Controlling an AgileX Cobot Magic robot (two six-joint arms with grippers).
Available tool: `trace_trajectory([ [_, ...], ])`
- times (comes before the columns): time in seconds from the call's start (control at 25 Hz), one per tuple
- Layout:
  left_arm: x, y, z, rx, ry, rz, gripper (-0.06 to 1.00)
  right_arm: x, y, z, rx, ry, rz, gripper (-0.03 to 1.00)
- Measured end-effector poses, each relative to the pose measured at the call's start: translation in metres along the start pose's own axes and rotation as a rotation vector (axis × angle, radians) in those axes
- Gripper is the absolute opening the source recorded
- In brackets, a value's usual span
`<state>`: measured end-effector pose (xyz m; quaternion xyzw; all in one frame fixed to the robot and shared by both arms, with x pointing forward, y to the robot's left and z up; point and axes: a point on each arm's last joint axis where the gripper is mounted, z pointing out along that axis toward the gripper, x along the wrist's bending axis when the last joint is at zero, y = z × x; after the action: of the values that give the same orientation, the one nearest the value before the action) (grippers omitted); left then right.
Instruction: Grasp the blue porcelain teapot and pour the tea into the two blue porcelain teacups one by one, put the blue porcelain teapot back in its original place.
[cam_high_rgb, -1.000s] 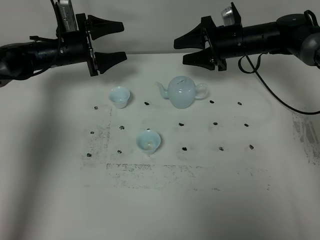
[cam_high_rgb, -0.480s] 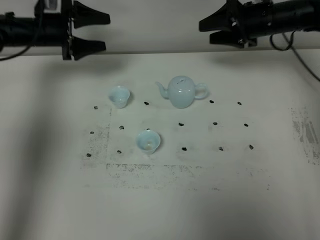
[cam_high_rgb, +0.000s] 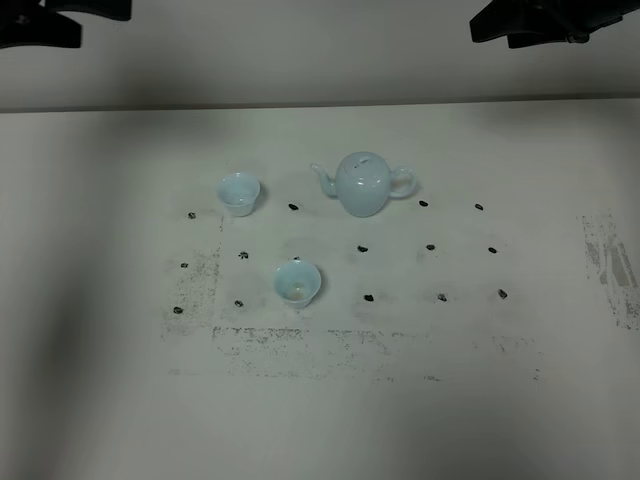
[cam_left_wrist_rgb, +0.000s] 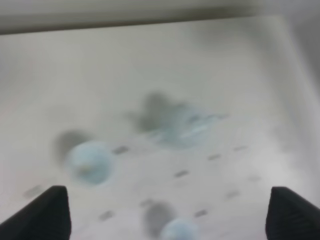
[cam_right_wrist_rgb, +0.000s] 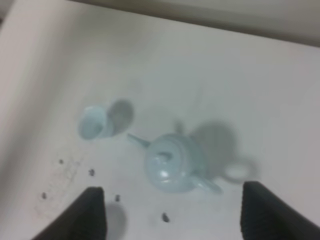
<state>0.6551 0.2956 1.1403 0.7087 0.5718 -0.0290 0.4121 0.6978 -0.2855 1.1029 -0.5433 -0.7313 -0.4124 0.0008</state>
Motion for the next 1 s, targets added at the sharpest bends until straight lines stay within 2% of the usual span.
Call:
trace_trajectory([
  [0.12,-0.002,-0.007,-0.018,0.028,0.153,0.001,0.75,0.007,-0.003,-0.011,0.007,-0.03,-0.018,0.56],
  [0.2,-0.004,-0.014,-0.024,0.043,0.189,-0.005,0.75,0.011,-0.008,-0.016,0.02,-0.042,-0.02,0.55],
  [0.56,0.007,-0.054,-0.008,0.177,0.187,-0.078,0.74,0.027,-0.039,-0.033,0.094,-0.073,-0.028,0.54],
  [0.76,-0.005,-0.076,-0.018,0.199,0.189,-0.081,0.71,0.03,-0.056,-0.035,0.123,-0.092,-0.027,0.54],
  [0.88,-0.019,-0.097,-0.033,0.211,0.227,-0.064,0.69,0.027,-0.061,-0.033,0.113,-0.11,-0.029,0.54],
  [1.0,-0.032,-0.126,-0.053,0.229,0.308,-0.044,0.68,0.023,-0.065,-0.029,0.111,-0.125,-0.025,0.54],
])
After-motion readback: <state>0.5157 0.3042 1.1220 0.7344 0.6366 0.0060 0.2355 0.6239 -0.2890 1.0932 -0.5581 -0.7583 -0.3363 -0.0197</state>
